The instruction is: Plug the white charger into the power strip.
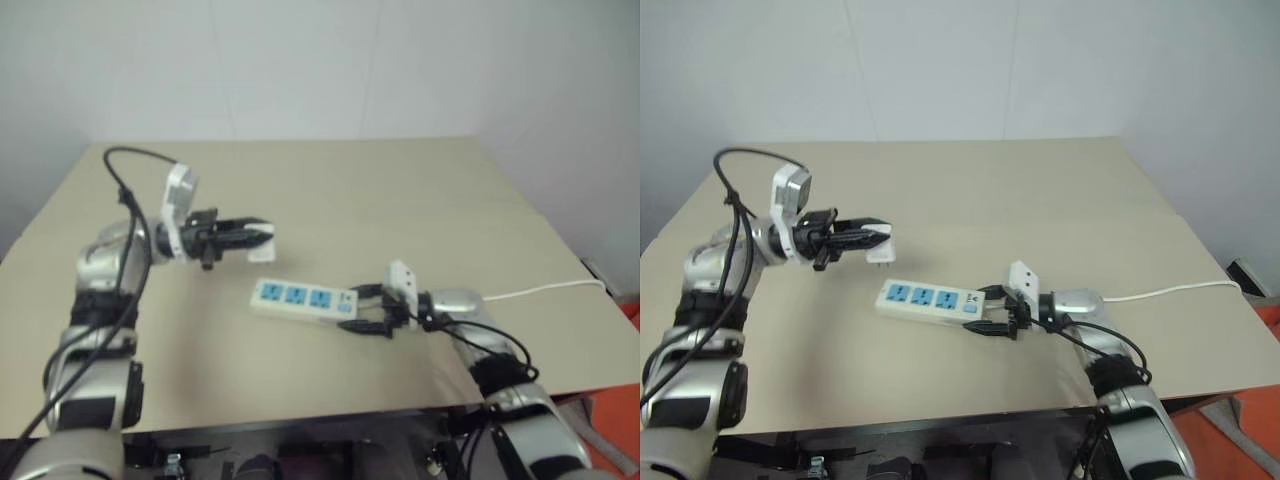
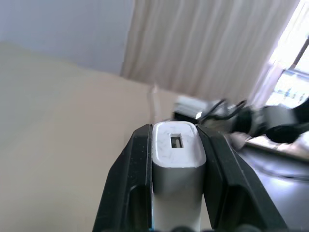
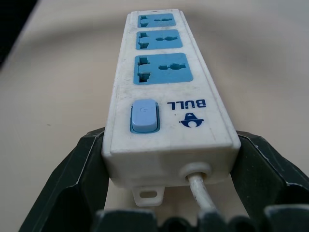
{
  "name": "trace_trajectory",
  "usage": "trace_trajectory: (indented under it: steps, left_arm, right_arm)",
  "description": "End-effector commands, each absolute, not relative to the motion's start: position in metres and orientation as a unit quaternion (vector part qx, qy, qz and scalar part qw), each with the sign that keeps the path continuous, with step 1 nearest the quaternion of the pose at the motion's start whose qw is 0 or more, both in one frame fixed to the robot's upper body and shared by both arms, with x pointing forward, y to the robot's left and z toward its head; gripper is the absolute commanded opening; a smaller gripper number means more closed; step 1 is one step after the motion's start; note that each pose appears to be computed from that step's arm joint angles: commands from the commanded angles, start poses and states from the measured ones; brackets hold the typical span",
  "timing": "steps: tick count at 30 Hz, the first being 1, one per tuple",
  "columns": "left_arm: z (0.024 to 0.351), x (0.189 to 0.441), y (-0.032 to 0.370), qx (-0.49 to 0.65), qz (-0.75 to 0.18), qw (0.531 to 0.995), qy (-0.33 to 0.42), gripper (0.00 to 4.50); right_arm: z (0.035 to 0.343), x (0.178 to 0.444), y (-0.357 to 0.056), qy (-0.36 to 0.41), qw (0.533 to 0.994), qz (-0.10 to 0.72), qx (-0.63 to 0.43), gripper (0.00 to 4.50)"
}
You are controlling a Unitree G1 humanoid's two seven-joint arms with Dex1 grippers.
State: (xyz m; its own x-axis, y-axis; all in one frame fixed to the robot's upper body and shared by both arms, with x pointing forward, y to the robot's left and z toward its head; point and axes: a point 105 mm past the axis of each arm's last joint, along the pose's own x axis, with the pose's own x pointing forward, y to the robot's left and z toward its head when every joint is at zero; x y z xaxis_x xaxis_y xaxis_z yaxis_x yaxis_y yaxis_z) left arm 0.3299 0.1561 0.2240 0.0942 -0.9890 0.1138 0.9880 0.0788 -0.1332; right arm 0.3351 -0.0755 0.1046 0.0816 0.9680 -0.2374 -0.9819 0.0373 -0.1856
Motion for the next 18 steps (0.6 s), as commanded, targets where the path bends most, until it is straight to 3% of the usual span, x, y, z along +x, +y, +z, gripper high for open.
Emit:
trace_trajectory:
  steps: [1, 8, 18]
  left_arm:
    - [0.231, 0.314, 0.154, -0.092, -0.689, 0.718, -0.021, 1.02]
    - [0.186, 0.306, 0.136, -0.053, -0.711, 0.701, 0.015, 1.02]
    - [0.166, 0.309, 0.11, -0.017, -0.725, 0.688, 0.011, 1.02]
  right_arm:
    - [0.111, 0.326, -0.068, 0.01, 0.666, 0.726, -0.172, 3.43]
    - [0.096, 0.33, -0.062, 0.035, 0.662, 0.727, -0.179, 3.43]
    - [0.085, 0.338, -0.067, 0.058, 0.684, 0.708, -0.165, 3.43]
